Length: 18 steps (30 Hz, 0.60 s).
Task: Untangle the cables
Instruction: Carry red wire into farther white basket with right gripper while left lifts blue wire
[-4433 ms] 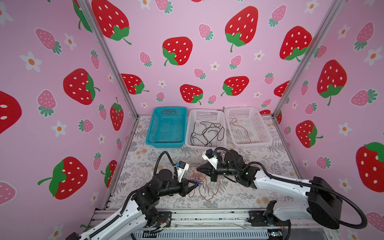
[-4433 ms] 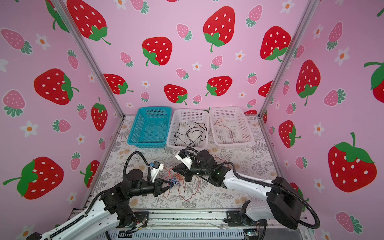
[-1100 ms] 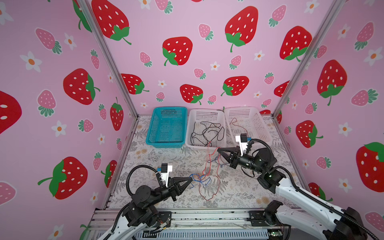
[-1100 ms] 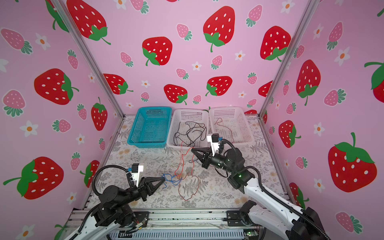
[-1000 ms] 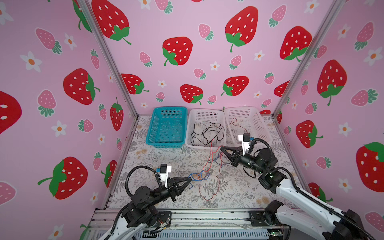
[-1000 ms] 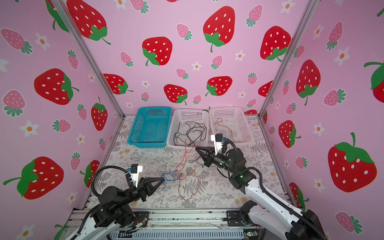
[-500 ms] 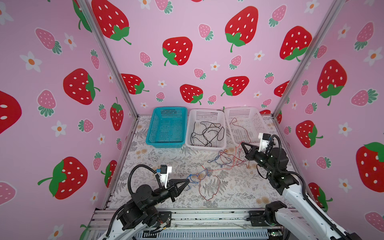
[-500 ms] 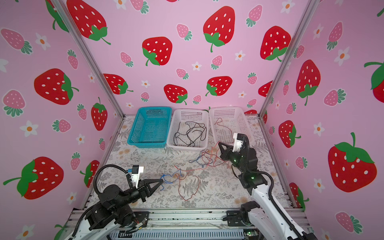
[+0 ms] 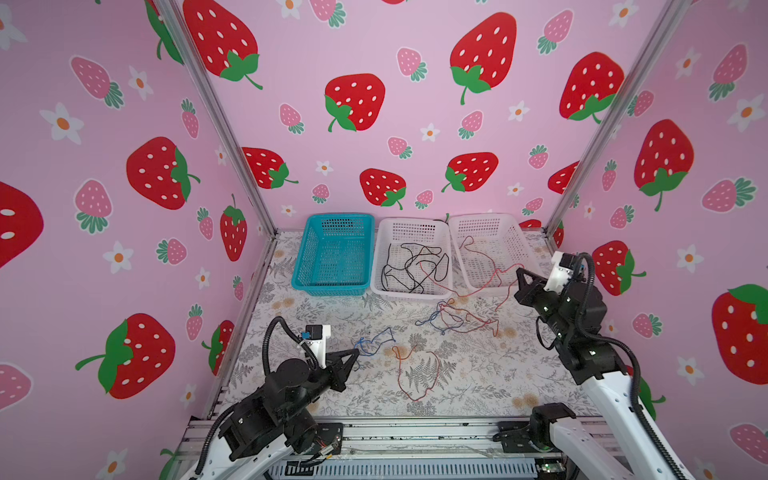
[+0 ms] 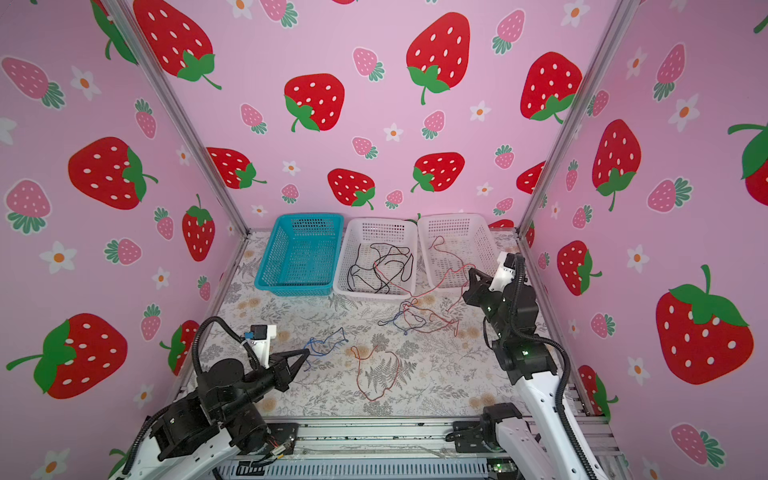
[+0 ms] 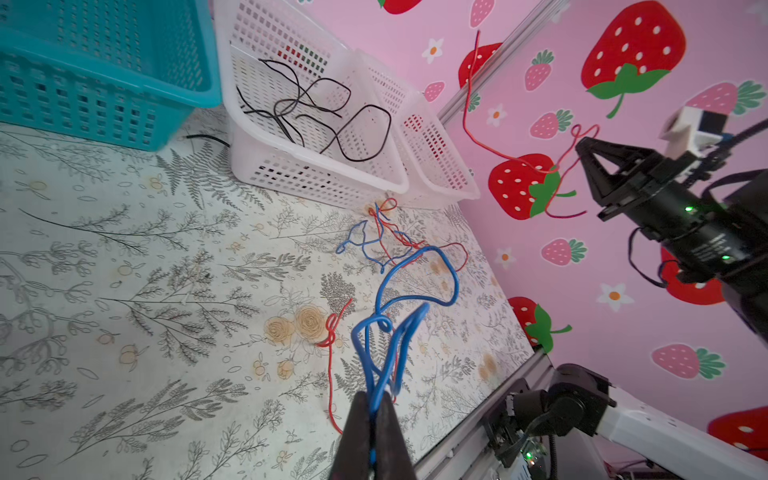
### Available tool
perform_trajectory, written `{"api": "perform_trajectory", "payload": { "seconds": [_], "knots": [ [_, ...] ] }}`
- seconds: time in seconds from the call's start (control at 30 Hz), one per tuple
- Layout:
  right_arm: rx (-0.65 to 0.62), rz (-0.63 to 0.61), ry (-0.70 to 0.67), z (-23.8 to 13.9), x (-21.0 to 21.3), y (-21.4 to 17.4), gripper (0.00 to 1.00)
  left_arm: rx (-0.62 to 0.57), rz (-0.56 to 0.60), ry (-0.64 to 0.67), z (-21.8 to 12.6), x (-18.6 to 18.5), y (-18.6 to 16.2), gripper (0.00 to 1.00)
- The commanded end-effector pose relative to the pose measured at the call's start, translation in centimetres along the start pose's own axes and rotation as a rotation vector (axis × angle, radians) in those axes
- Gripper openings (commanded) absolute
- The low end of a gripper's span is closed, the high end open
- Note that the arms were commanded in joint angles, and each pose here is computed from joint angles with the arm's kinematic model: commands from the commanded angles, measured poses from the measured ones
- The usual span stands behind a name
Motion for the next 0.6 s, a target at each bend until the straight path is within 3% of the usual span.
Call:
{"api": "perform_trajectory", "payload": {
  "seconds": [0.0, 0.23, 0.57],
  "knots": [
    [-0.010, -0.008, -0.127, 0.1, -1.2, 1.0, 0.00, -0.071, 0.042, 0.054, -0.9, -0.8, 2.0, 0.00],
    [-0.030, -0.002, -0.381, 3.5, -4.2, 1.7, 0.00, -0.064, 0.119, 0.125, -0.5, -2.4, 3.9, 0.00],
    [-0.058, 0.128, -0.689, 8.3, -9.6, 1.8, 0.00, -0.046, 0.210, 0.185, -0.2, -4.1, 6.0, 0.00]
  ]
}}
Point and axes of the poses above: each gripper's point midway between its finger pads, its own z axis out along the fingers, its own x axis along the line the jaws close on, y = z × x, the point moved 6 cm from there along -z, back along the fingers, and after that the axes turned 10 degrees about -z, right-handed, at the moved point
